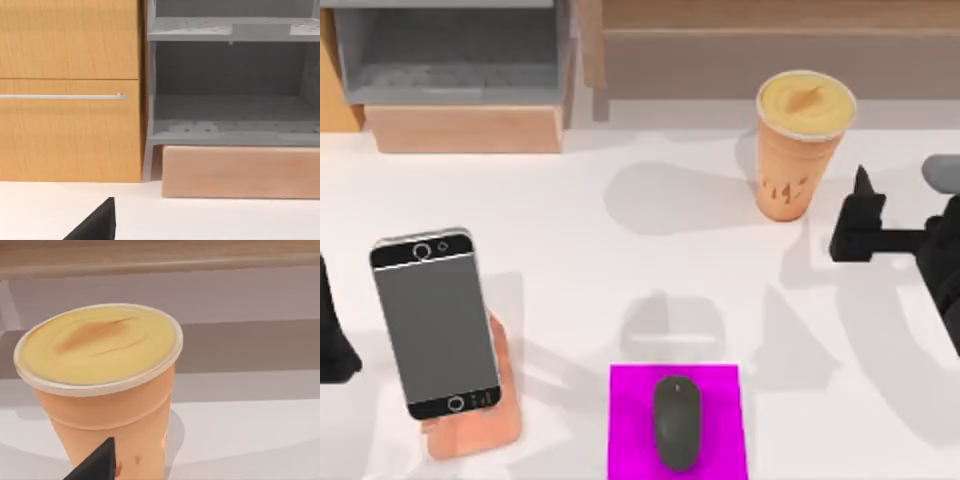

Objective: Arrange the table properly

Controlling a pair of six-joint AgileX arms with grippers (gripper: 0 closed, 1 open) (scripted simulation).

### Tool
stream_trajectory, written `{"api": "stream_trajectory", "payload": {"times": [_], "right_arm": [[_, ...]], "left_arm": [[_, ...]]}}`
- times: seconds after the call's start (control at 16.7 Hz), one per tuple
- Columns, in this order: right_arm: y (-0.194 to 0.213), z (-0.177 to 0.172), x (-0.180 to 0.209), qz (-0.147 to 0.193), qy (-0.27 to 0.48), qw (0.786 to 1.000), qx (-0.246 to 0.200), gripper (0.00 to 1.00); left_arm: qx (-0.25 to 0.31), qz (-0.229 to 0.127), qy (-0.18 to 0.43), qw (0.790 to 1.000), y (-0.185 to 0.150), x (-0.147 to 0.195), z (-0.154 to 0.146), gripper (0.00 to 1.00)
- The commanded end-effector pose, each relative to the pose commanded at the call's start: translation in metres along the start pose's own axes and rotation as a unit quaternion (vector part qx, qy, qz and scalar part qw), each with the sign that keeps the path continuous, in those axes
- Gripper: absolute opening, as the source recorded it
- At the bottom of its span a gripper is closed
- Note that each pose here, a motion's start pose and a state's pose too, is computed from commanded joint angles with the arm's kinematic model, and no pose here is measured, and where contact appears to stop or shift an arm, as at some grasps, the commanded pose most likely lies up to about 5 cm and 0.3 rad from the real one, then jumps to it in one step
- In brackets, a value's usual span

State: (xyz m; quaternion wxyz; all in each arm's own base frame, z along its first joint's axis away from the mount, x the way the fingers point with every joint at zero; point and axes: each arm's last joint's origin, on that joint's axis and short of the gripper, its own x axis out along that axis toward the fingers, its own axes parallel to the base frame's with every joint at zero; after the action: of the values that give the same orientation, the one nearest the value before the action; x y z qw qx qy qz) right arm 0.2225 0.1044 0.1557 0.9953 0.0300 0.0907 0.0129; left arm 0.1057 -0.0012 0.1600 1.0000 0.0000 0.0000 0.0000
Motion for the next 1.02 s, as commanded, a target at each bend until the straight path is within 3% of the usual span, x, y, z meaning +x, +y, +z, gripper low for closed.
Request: {"api": "stream_trajectory", "payload": {"times": [0.48, 1.02], "right_arm": [[0.055, -0.055, 0.061, -0.001, -0.026, 0.999, -0.027, 1.0], [0.067, -0.082, 0.1, -0.02, -0.085, 0.996, -0.036, 1.0]], "left_arm": [[0.0, 0.0, 0.0, 1.0, 0.0, 0.0, 0.0, 1.0], [0.0, 0.0, 0.0, 1.0, 0.0, 0.0, 0.0, 1.0]]}}
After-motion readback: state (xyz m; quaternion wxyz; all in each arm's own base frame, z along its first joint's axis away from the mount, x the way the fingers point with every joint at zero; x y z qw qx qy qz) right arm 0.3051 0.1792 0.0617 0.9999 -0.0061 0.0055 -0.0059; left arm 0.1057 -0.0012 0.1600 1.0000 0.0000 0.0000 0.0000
